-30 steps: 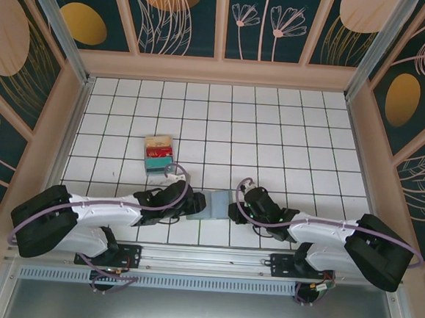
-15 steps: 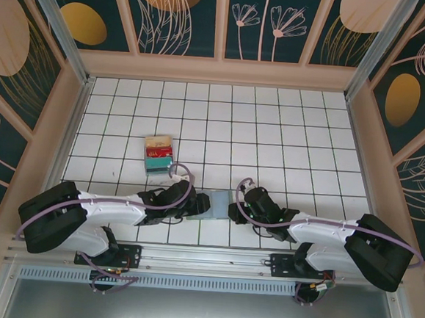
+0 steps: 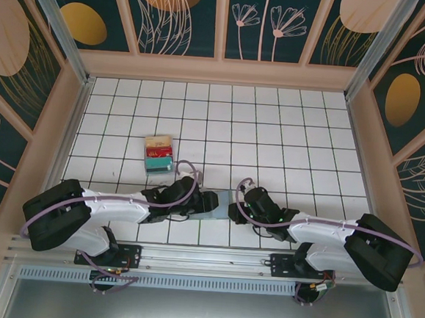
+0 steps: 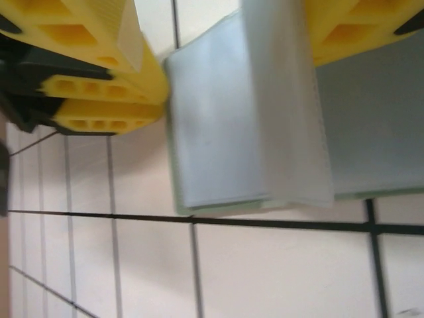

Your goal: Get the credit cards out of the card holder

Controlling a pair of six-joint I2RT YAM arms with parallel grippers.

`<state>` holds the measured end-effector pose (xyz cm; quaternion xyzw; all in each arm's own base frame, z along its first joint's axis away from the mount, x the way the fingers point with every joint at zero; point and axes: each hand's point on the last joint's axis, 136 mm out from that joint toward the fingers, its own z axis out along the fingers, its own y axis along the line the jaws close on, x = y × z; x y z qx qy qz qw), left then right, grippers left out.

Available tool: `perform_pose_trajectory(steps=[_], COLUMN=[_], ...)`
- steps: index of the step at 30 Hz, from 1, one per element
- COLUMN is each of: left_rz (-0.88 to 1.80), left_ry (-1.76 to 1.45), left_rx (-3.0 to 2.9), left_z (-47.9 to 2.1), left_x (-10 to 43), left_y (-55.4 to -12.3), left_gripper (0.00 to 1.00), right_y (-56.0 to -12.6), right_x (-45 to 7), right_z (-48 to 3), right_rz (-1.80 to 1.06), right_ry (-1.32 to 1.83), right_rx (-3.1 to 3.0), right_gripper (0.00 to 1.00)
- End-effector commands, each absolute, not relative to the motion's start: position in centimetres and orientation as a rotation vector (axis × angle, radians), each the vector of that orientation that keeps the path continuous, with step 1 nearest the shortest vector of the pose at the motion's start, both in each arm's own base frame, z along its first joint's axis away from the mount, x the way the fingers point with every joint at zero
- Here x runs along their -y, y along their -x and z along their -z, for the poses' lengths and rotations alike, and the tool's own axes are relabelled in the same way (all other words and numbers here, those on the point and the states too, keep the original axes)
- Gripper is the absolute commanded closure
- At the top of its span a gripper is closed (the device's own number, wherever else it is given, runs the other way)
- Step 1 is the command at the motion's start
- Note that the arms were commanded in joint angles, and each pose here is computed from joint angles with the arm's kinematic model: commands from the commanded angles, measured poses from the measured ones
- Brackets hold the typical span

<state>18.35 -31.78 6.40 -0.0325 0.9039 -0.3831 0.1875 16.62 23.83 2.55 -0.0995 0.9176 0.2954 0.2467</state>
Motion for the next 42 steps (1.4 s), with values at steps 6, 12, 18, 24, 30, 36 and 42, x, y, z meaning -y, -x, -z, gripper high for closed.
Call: perform_pose_trajectory(steps=[6, 12, 18, 24, 30, 36, 42], left_rz=[1.273, 1.072, 0.871, 0.846, 0.839, 0.865, 0.89], left_ry=[-0.023, 0.06, 0.183, 0.203, 0.179, 0.163, 0.158], left_rx=[-2.419, -2.453, -2.498, -2.529, -2.568, -2.58, -2.554], left_z=[-10.9, -10.0, -7.4, -5.9, -4.8, -4.4, -5.3], left_x=[34.9, 31.2, 26.7, 26.0, 26.6, 27.2, 27.4], left_y=[-18.3, -18.7, -18.4, -17.9, -17.7, -17.5, -17.7], left_gripper=[0.44, 0.4, 0.4, 0.4, 0.4, 0.41, 0.41], right_y=[-17.1, -17.2, -17.1, -17.1, -17.2, -17.1, -17.1], right_x=[-24.5, -24.6, -24.7, -24.8, -24.7, -24.7, -24.7], right_z=[-3.4, -3.4, -3.4, -3.3, -3.4, -3.4, -3.4], right_rz=[-0.816, -0.817, -0.824, -0.823, -0.824, -0.823, -0.824], right_ry=[0.257, 0.257, 0.26, 0.262, 0.261, 0.262, 0.26], right_rx=[-2.475, -2.476, -2.475, -2.48, -2.477, -2.478, -2.477], right_gripper=[0.77, 0.77, 0.77, 0.77, 0.77, 0.77, 0.77])
